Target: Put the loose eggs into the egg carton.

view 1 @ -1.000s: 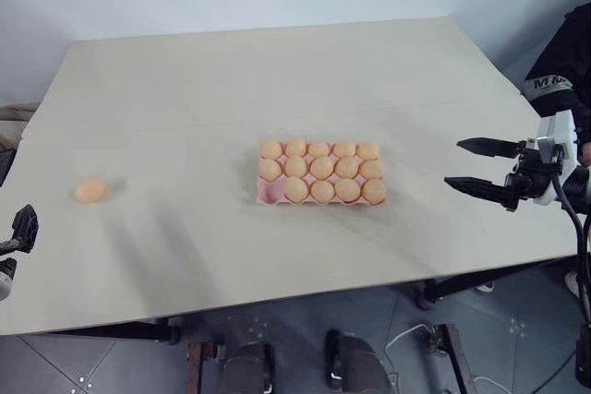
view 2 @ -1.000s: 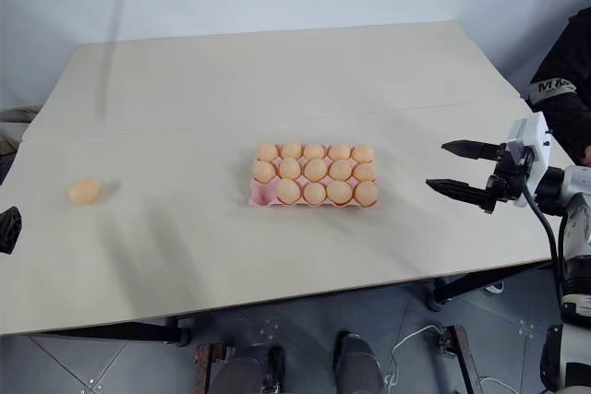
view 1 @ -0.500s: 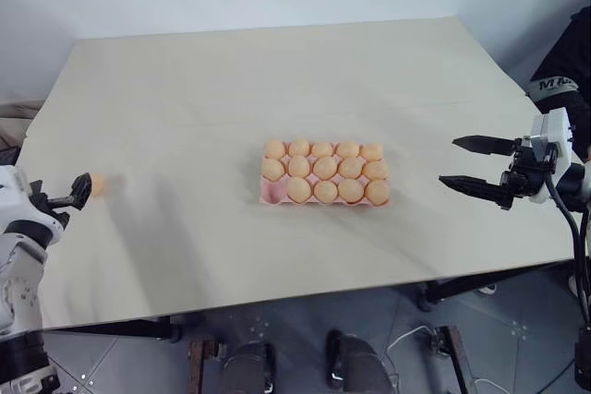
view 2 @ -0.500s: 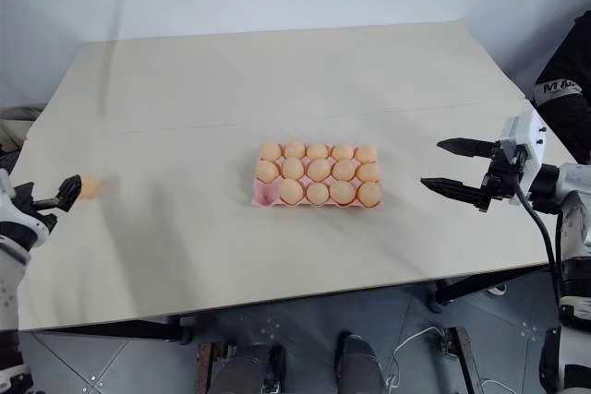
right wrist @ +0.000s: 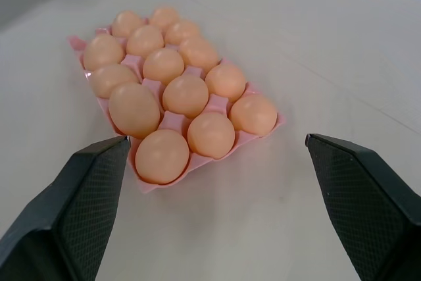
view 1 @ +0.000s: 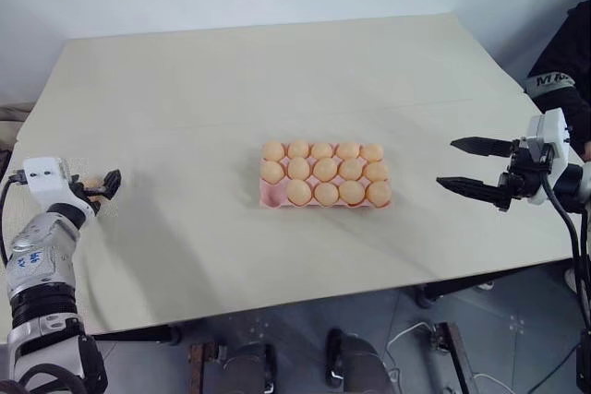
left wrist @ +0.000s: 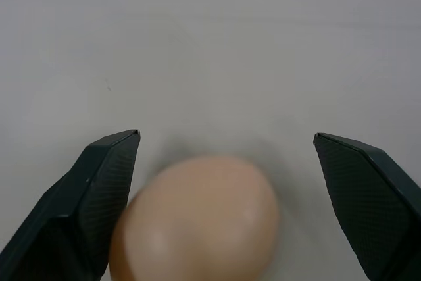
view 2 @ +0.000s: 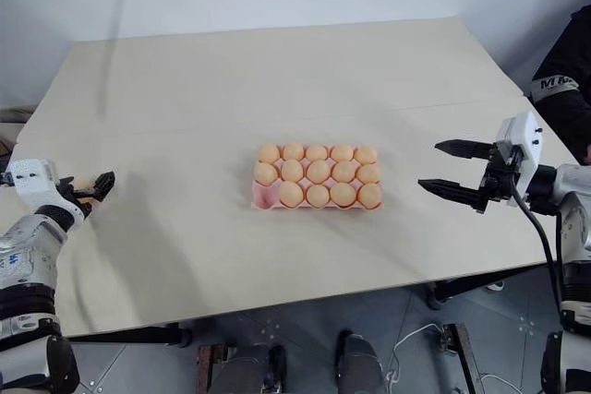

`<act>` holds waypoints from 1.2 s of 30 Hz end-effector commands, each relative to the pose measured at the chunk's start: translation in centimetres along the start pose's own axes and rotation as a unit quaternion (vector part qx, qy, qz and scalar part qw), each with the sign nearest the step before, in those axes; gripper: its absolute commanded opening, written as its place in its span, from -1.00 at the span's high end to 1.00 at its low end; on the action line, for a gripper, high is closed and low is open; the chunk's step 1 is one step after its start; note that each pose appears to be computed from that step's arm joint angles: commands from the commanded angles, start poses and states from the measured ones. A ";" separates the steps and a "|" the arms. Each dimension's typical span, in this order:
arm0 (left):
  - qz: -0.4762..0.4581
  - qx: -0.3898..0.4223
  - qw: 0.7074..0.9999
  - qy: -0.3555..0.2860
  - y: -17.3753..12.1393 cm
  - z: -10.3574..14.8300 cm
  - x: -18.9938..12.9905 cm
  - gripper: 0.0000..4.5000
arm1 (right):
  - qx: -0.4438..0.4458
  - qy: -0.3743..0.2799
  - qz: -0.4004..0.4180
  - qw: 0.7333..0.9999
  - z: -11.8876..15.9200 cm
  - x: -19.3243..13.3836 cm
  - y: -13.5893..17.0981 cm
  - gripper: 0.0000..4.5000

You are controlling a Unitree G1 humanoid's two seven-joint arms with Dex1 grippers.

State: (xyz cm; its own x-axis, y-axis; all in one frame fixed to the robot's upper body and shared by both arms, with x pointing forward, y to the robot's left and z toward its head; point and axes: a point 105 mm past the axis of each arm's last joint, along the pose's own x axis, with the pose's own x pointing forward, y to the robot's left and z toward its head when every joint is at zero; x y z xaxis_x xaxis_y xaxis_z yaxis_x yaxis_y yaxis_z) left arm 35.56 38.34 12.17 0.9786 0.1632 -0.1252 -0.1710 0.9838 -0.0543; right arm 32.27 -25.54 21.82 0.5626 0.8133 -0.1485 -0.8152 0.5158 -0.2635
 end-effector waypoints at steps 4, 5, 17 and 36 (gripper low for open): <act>-0.001 0.008 1.000 -0.014 0.0 1.3 0.1 -1.00 | -0.022 -0.005 -0.015 1.000 1.4 -0.4 -0.3 -0.99; 0.000 0.009 1.000 -0.018 0.0 1.4 0.1 -0.92 | -0.021 -0.005 -0.016 1.000 1.3 -0.4 -0.3 -1.00; -0.026 0.011 0.999 -0.032 -1.2 2.1 0.7 0.40 | -0.024 -0.005 -0.026 0.999 1.6 0.2 -0.6 -1.00; -0.519 0.073 0.848 -0.084 -24.4 7.9 -3.8 0.44 | -0.033 -0.021 -0.046 0.998 2.2 -0.1 0.7 -1.00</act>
State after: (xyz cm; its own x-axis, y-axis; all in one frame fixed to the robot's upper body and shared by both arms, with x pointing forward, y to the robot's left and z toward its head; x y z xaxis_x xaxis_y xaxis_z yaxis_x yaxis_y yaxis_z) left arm 37.84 15.98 20.69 0.6780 -0.7333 0.0510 0.7327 0.6797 0.0331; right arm 32.00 -24.60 22.01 0.6196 0.7724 -0.1398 -0.7710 0.5654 -0.2931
